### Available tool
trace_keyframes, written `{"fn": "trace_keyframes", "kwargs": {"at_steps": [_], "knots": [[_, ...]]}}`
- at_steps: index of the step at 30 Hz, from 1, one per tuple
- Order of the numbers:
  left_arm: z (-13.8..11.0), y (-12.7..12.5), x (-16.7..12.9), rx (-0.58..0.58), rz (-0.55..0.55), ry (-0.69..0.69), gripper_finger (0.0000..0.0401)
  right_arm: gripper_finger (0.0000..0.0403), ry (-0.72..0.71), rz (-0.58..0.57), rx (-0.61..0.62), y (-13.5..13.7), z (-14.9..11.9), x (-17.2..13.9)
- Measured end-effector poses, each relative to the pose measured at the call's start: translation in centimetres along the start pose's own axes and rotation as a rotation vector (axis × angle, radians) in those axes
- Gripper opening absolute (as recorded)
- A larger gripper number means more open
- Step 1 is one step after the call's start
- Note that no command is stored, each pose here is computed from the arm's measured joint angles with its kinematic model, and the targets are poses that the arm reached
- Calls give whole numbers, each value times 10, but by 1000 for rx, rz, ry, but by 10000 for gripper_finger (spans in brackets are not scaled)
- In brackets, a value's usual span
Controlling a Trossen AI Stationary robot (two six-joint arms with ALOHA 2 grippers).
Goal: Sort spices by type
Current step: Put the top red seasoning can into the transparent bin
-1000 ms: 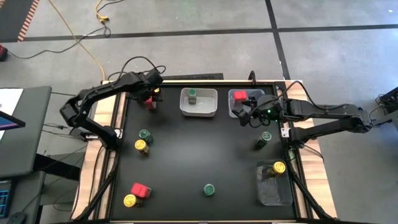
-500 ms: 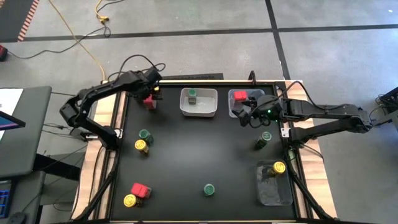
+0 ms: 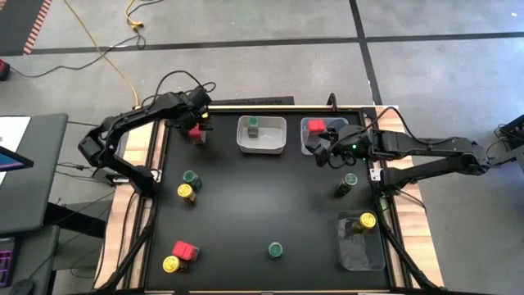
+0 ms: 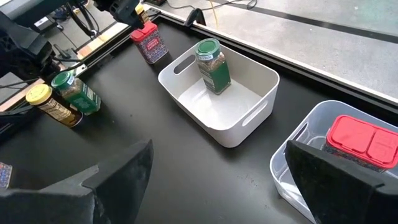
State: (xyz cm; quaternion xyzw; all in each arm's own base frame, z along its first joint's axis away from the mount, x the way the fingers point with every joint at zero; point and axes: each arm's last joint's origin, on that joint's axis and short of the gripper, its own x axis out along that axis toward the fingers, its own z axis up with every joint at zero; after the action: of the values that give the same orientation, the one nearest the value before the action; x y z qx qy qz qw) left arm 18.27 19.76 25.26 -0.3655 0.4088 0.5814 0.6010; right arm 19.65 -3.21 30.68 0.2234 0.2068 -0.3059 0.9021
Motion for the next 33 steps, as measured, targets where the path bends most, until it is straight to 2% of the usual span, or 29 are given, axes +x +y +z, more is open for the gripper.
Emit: {"fn": "trace_keyframes", "kwargs": {"at_steps": [17,30,33], "knots": [[-1,1,6,-32,-1,-3,250,393,0,0,-6,0,0,0],[1,0,6,21,-13,-23,250,393,0,0,-6,0,0,0],[1,0,6,23,-17,-19,261,393,0,0,-7,0,0,0]]}}
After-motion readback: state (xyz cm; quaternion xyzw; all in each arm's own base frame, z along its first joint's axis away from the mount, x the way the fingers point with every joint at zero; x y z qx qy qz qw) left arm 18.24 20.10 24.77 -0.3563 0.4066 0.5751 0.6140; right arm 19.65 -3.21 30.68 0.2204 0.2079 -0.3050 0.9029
